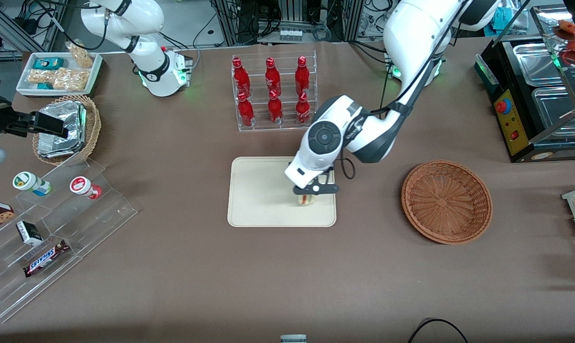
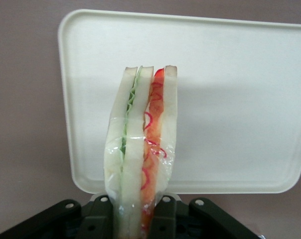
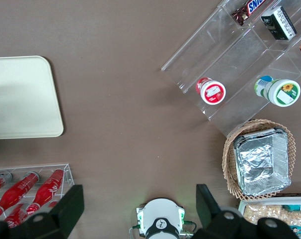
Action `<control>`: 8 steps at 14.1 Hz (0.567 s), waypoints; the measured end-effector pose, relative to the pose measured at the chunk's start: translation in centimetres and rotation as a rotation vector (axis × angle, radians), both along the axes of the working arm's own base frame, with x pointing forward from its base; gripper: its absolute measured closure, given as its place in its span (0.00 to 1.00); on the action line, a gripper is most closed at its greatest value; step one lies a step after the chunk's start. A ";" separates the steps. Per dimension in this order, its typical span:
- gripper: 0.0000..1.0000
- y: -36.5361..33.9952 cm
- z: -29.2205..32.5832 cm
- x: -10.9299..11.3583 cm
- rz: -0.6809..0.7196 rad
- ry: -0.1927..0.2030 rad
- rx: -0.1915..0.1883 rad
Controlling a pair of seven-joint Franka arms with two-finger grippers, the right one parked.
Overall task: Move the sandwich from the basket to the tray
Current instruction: 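Lower the sandwich onto the cream tray and open the left gripper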
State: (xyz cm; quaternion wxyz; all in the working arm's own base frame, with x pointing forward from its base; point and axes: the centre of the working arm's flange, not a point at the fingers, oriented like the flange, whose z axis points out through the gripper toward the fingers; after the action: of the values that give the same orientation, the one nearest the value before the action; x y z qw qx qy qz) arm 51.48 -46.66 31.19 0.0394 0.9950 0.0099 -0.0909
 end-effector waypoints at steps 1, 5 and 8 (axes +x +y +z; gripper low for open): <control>0.79 -0.9 -0.5 -0.2 -0.011 0.003 -0.005; 0.82 -4.2 -3.5 -1.1 -0.033 0.026 -0.006; 0.82 -5.8 -6.1 -1.3 -0.024 0.023 0.023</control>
State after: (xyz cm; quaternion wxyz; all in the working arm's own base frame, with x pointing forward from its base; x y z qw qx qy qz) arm 50.15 -52.42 25.14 0.0268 0.9943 -0.0006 -0.1029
